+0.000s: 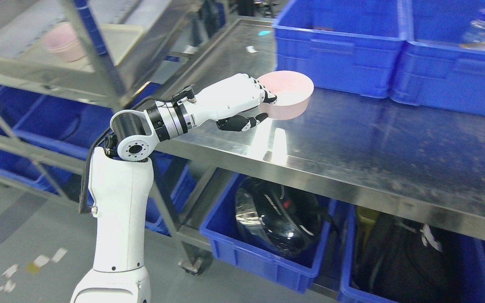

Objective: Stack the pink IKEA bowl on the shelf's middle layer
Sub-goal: 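Hold the pink bowl raised in the left hand while driving to the other shelf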

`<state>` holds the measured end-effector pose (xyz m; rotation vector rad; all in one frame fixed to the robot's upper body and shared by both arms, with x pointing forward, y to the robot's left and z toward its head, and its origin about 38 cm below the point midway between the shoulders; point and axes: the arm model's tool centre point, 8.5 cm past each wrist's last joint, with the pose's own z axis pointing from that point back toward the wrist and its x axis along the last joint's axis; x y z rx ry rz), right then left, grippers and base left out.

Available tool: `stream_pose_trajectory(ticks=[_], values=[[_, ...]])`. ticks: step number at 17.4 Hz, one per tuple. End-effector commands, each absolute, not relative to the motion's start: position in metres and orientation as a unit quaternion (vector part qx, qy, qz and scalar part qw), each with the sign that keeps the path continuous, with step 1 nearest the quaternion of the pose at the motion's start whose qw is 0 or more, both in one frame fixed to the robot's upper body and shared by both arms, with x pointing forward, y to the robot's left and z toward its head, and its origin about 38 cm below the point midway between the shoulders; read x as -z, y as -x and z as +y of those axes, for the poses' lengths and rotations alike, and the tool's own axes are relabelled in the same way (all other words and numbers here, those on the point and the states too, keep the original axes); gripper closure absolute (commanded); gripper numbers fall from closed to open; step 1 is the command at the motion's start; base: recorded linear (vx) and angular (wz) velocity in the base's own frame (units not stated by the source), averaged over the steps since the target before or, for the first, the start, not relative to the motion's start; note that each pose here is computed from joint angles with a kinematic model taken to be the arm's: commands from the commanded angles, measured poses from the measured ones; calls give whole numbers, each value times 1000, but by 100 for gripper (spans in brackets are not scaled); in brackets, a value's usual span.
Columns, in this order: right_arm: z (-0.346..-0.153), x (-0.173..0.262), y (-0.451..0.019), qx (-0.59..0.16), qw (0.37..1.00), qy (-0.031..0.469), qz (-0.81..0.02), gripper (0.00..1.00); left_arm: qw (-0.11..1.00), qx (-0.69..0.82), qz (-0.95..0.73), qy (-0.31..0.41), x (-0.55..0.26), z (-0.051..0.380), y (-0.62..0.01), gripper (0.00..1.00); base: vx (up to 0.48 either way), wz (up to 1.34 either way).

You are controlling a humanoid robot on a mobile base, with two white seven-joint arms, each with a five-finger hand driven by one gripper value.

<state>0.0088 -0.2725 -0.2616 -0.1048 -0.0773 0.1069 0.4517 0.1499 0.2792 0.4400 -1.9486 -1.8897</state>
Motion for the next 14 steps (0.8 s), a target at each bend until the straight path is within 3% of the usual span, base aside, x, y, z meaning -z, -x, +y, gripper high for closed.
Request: stream_pose_trajectory(ticks=[1, 14], values=[[-283, 261, -12, -54, 996, 59, -45, 0, 169, 673, -702, -158, -287, 144, -443, 99, -38, 1155], [-283, 261, -12, -54, 996, 59, -45, 0, 154, 660, -721, -143, -291, 135, -440, 98, 52, 1394]])
